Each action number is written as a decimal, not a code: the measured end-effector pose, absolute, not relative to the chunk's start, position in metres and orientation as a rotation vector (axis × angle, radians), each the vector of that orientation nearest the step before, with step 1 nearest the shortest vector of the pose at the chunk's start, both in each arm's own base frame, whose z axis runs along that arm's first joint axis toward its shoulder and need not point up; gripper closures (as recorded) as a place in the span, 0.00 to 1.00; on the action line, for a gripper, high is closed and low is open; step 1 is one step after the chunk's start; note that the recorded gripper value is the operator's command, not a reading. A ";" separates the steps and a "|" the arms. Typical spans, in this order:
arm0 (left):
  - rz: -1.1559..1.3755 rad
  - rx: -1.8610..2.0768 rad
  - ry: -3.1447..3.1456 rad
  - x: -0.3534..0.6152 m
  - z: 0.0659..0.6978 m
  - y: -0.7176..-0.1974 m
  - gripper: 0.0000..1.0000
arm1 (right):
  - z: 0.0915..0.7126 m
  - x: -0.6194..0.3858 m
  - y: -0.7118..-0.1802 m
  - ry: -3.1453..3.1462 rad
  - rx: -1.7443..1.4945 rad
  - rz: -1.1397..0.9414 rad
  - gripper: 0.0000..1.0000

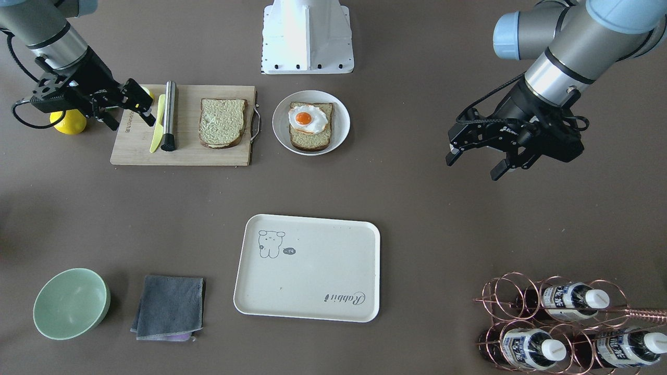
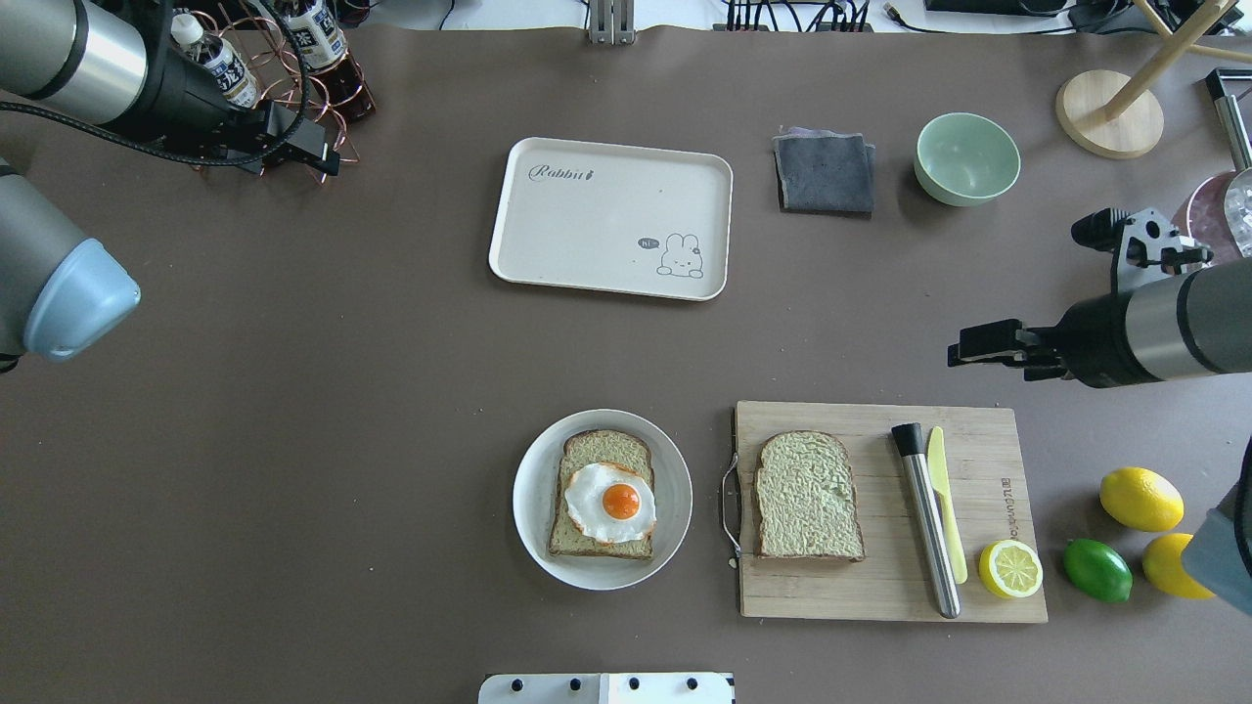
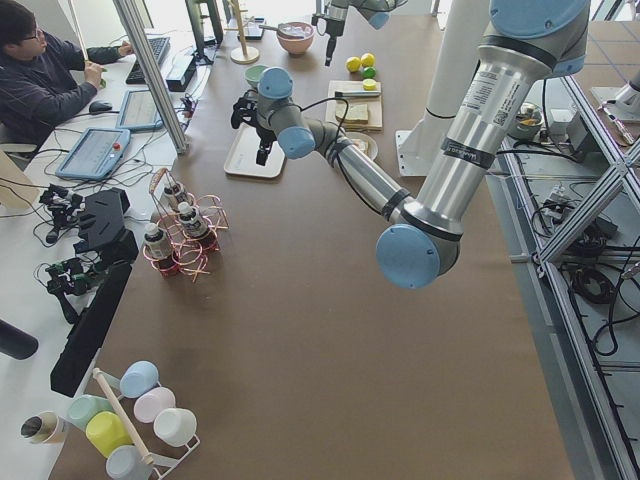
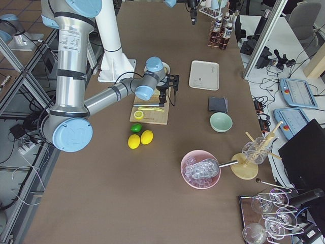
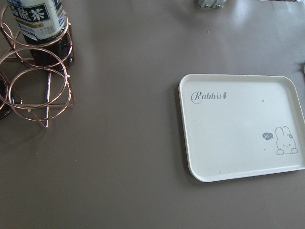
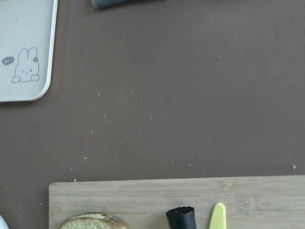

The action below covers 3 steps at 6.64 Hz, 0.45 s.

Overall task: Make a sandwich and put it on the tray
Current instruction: 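Move the right gripper down to the bread slice on the cutting board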

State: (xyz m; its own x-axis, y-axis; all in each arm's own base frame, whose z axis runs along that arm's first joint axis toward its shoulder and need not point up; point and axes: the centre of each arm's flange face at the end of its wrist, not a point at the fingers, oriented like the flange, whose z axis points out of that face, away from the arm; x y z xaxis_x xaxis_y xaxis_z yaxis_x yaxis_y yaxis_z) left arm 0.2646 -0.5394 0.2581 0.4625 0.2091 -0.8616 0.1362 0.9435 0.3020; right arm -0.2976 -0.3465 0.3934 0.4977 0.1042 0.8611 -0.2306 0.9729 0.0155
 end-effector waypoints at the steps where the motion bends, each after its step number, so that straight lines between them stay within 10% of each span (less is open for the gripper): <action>1: 0.046 0.355 1.097 0.268 0.256 -0.538 0.00 | 0.389 -0.330 -0.318 -1.028 0.138 0.224 0.00; 3: 0.048 0.361 1.097 0.269 0.253 -0.538 0.00 | 0.381 -0.373 -0.269 -1.032 0.149 0.218 0.20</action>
State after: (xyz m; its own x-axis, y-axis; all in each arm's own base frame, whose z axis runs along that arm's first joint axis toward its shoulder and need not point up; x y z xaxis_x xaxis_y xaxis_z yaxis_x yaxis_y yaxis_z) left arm 0.2694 -0.5378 0.2525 0.4609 0.2144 -0.8611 0.1392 0.9409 0.3088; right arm -0.3731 -0.2690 0.3807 0.4946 0.1089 0.8623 -0.2487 0.9684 0.0204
